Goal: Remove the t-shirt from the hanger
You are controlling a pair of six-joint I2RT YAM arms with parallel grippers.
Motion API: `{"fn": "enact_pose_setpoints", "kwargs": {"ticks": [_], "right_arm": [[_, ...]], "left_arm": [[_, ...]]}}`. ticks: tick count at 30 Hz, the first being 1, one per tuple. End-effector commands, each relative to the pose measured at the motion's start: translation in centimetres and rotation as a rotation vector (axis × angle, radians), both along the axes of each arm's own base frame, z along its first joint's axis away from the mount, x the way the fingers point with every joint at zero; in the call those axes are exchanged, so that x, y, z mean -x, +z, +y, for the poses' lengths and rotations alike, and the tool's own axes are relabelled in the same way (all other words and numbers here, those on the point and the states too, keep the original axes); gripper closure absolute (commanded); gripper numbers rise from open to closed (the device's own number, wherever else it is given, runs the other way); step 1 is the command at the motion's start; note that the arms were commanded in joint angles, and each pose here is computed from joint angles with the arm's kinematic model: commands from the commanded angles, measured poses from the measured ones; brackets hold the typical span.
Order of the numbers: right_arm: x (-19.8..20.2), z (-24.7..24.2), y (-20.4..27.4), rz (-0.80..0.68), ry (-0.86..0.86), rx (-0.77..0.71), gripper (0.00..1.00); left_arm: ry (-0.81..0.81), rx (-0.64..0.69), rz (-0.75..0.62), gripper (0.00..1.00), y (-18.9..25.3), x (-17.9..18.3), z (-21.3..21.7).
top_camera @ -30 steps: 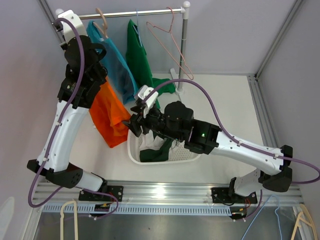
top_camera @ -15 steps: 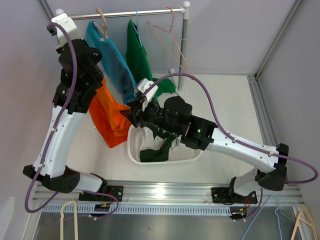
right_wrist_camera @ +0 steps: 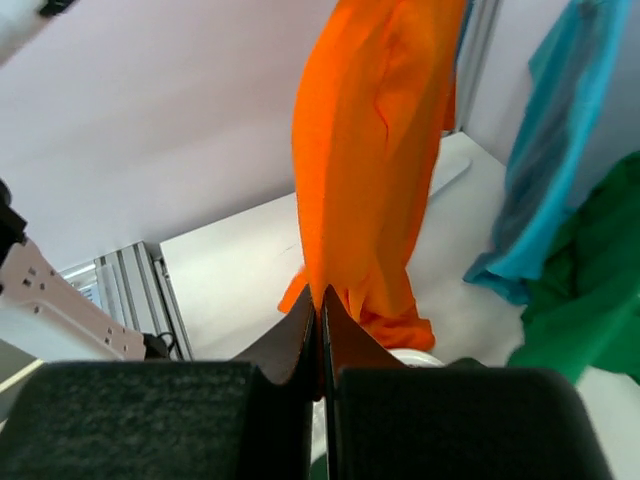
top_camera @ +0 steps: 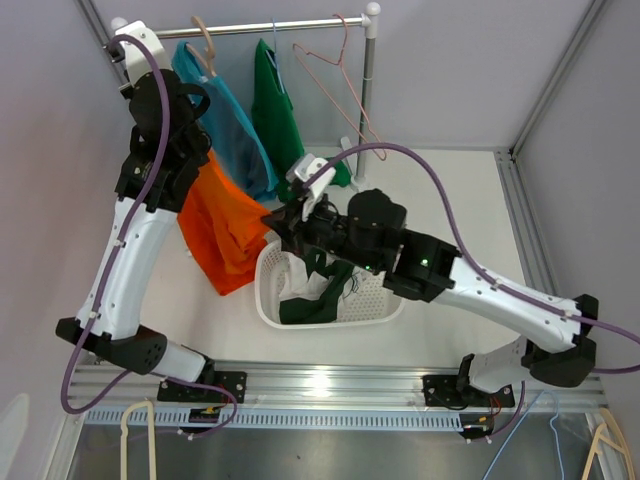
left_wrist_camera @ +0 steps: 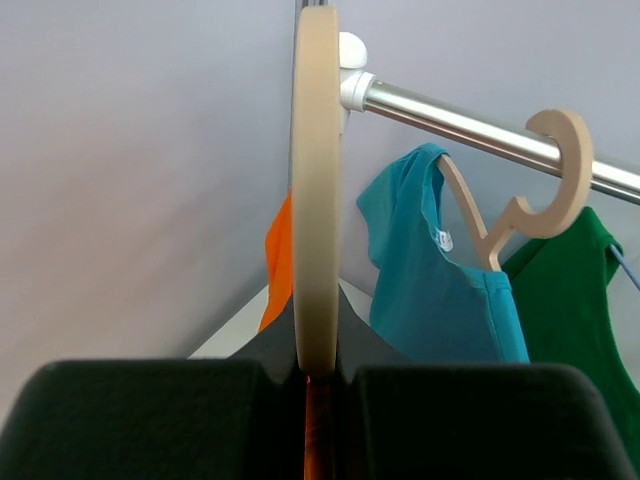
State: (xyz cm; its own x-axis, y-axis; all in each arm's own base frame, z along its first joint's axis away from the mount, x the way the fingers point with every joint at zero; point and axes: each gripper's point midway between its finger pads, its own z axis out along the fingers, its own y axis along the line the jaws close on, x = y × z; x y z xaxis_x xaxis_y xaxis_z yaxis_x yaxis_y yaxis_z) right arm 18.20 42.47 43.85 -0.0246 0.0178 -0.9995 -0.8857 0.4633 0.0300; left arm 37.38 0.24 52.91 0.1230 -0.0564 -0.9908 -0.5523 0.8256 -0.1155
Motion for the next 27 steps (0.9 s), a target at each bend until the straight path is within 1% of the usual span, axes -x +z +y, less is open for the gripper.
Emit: {"fn": "enact_pose_setpoints", "kwargs": {"ticks": [1, 2, 4, 5, 7, 8, 11, 12, 13, 15, 18, 21, 22, 26, 27], "right_arm": [[1.1, -5.0, 3.4, -0.004, -0.048, -0.053, 1.0], [2.0, -6.3, 4.2, -0.009, -0.039, -0.069, 1.0], [3.1, -7.5, 3.6, 0.032, -0.041, -0.071, 1.0], [3.7, -8.6, 3.1, 0.045, -0.038, -0.069, 1.0], [4.6, -9.2, 2.4, 0.085, -0.03, -0.08, 1.0], [4.7, -9.3, 0.9, 0.103, -0.036, -0.055, 1.0], [5.1, -10.4, -0.6, 0.148, -0.054, -0.064, 1.0], [5.2, -10.5, -2.1, 0.165, -0.054, -0.052, 1.0], [5.5, -10.5, -2.8, 0.193, -0.045, -0.057, 1.0], [6.2, -10.6, -4.8, 0.228, -0.029, -0.05, 1.0], [7.1, -10.9, -6.5, 0.27, -0.021, -0.05, 1.0], [7.9, -12.1, -7.5, 0.272, -0.031, -0.045, 1.0], [8.0, -13.0, -6.9, 0.263, -0.037, -0.066, 1.0], [7.7, -14.8, -6.0, 0.223, -0.079, -0.063, 1.0], [7.7, -15.0, -6.3, 0.22, -0.08, -0.044, 1.0]], "left_arm": [[-0.016, 0.03, -0.082, 0.99, 2.7, 0.1, 0.9], [-0.008, 0.036, -0.093, 0.99, 3.2, 0.2, 1.4], [-0.002, 0.026, -0.082, 0.99, 3.3, -0.5, 1.4], [0.0, 0.027, -0.097, 0.99, 3.9, -0.4, 1.5], [-0.001, 0.019, -0.09, 0.99, 3.8, -1.2, 1.3], [-0.002, 0.02, -0.095, 0.99, 4.1, -1.2, 1.3], [-0.009, 0.021, -0.104, 0.99, 4.6, -1.5, 1.1], [-0.008, 0.023, -0.11, 0.99, 4.7, -1.6, 1.1], [-0.001, 0.0, -0.099, 0.99, 4.8, -1.6, 1.2], [0.006, 0.001, -0.112, 0.99, 5.4, -1.8, 1.5], [0.005, -0.004, -0.122, 0.99, 6.1, -2.1, 1.4], [0.011, -0.016, -0.129, 0.99, 6.5, -2.3, 1.4], [0.014, -0.024, -0.126, 0.99, 6.6, -2.3, 1.5], [0.013, -0.027, -0.122, 0.99, 6.5, -2.6, 1.5], [0.011, -0.027, -0.122, 0.99, 6.4, -2.5, 1.5]]}}
